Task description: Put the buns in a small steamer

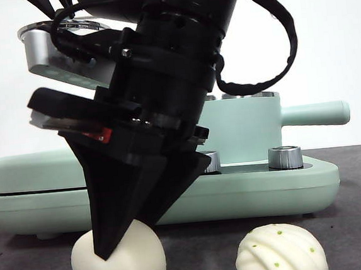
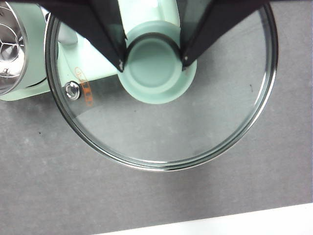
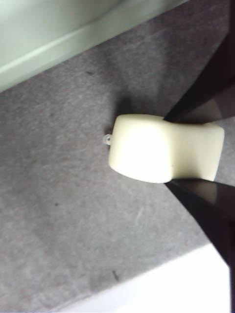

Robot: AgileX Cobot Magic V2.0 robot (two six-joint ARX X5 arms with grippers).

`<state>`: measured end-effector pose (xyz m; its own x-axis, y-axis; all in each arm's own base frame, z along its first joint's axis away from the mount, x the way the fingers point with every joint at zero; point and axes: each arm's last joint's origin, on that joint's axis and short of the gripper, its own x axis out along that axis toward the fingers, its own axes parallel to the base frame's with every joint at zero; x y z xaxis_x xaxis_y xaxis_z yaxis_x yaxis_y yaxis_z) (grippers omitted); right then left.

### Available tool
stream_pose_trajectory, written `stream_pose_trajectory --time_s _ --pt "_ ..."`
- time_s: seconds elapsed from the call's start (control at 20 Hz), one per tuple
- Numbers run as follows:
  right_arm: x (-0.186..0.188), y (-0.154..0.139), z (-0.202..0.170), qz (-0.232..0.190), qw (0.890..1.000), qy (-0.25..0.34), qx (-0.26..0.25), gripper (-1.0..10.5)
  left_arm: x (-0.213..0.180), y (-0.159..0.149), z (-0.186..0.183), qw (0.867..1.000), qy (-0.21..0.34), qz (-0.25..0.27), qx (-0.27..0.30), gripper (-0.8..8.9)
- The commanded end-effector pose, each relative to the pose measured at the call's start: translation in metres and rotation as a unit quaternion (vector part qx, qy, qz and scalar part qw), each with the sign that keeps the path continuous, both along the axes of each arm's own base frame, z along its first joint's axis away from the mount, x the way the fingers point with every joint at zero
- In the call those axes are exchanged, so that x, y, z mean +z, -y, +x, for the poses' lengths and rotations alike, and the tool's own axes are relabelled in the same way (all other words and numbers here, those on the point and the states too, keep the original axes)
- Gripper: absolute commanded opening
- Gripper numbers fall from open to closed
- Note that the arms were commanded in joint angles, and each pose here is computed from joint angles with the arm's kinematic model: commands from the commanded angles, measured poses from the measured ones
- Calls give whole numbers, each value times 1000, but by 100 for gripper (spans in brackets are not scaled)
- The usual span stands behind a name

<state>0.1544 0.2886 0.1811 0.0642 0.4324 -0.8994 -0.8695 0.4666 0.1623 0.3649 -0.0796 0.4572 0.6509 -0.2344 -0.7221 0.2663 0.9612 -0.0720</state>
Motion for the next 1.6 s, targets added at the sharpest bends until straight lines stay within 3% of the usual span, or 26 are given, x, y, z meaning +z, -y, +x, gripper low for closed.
stream_pose_trajectory --time_s 0.05,0.25,0.45,0.65,0.85,1.0,1.15,1.6 --pt "5 -10 1 6 1000 4 8 148 11 -1 -7 1000 19 -8 2 109" --pt "41 -18 6 -4 1000 -1 7 148 11 -2 -7 1000 19 -8 3 109" --pt "101 -17 18 -15 1000 13 -15 148 11 -2 -7 1000 19 -7 3 109" --pt "164 3 47 0 995 61 -77 148 11 -2 -7 1000 19 -7 3 109" --pt "200 40 89 33 982 98 -161 148 11 -2 -7 1000 19 -8 3 109" --pt "203 70 117 36 971 98 -215 149 11 -2 -7 1000 19 -8 3 109" --pt "197 83 139 54 968 84 -232 149 11 -2 -7 1000 19 -8 3 109" --pt "127 68 184 -19 970 22 -241 149 11 -2 -7 1000 20 -8 3 109"
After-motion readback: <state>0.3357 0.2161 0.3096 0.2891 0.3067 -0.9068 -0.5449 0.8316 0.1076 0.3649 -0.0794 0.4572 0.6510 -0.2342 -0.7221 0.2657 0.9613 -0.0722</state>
